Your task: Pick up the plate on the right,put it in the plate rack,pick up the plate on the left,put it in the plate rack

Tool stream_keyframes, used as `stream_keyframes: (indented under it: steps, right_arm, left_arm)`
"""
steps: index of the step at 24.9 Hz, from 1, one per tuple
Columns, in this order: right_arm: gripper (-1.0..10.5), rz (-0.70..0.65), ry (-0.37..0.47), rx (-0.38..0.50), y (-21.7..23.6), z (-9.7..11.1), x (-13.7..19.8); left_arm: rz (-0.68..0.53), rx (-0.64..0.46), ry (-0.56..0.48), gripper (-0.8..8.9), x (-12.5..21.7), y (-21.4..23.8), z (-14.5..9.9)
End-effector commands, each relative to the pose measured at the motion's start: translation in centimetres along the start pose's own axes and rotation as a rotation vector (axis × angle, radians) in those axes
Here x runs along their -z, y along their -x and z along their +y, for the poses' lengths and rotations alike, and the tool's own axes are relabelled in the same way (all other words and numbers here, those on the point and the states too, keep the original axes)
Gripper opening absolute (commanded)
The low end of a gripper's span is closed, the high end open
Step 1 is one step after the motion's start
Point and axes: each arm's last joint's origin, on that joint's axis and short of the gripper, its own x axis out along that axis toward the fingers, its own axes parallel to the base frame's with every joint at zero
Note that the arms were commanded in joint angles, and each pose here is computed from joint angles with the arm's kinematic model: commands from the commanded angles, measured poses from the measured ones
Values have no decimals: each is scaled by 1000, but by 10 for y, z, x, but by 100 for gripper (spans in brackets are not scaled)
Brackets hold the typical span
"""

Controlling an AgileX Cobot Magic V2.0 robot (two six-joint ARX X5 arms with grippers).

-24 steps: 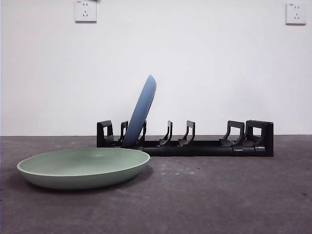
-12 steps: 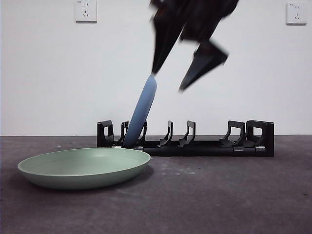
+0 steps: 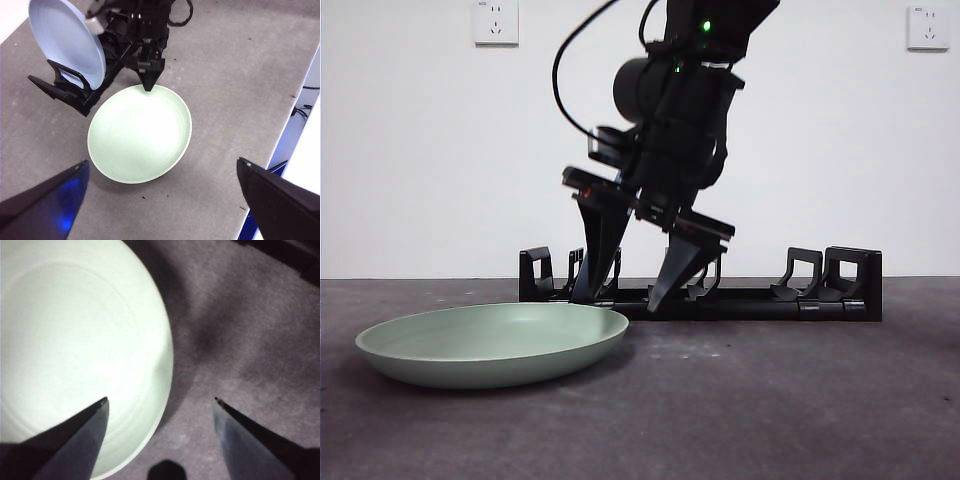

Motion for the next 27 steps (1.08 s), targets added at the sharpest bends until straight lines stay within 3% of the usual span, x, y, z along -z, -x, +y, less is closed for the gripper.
stream_keyframes:
  steps: [1, 10, 15, 27]
  right_arm:
    - [344, 24, -14, 5, -15, -1, 2]
    - [340, 15, -31, 6, -29, 0, -1]
    - [212, 8, -22, 6, -30, 3, -1]
    - [213, 9, -46, 5, -30, 3, -1]
  left_arm:
    - [-1, 3, -12, 500, -1, -2, 1]
    - [14, 33, -25, 500, -5, -10, 1]
    - [20, 53, -36, 500, -7, -14, 1]
    - [21, 94, -66, 500, -10, -18, -3]
